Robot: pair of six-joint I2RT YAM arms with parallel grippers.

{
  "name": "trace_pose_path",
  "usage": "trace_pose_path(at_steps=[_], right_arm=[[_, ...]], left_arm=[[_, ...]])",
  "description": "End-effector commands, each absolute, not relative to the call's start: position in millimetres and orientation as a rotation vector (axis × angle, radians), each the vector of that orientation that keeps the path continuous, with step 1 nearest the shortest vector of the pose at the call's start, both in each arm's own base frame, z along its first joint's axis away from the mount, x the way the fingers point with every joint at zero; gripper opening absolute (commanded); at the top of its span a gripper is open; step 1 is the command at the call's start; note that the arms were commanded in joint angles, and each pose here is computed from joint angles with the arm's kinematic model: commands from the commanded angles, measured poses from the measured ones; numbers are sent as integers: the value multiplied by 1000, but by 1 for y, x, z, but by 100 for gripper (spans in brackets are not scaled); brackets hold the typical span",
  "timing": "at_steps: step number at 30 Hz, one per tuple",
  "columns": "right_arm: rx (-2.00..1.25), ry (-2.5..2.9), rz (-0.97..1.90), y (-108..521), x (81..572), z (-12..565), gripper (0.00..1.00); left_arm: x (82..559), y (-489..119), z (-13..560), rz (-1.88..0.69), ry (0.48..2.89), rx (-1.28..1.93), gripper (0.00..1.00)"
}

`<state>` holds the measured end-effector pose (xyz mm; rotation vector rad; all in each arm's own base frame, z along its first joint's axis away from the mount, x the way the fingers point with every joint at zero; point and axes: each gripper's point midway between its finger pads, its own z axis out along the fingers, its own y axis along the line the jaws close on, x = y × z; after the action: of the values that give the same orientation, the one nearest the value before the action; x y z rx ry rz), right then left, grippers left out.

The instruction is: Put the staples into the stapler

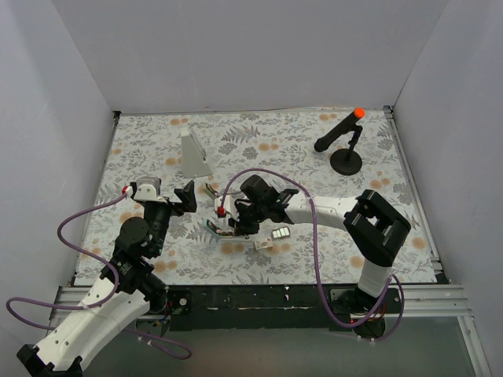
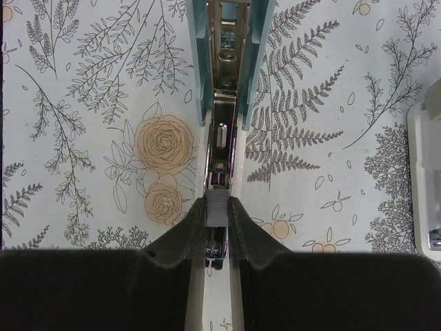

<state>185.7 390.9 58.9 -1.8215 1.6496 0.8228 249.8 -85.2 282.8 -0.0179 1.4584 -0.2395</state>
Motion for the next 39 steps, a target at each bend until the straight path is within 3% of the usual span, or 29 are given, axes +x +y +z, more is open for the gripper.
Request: trace_pose_path(at_steps=[1,10,39], right_arm=[[-1841,1613,845,396,183,65,8],[-1788,1658,819,395,188,77,1],[-1634,1802,825,393,190,85,1]], left_arm=[[252,-86,280,-230,1465,-5,98],[252,-86,280,-231,1465,-6,98],[253,-87,279,-236,1468,-3,98]])
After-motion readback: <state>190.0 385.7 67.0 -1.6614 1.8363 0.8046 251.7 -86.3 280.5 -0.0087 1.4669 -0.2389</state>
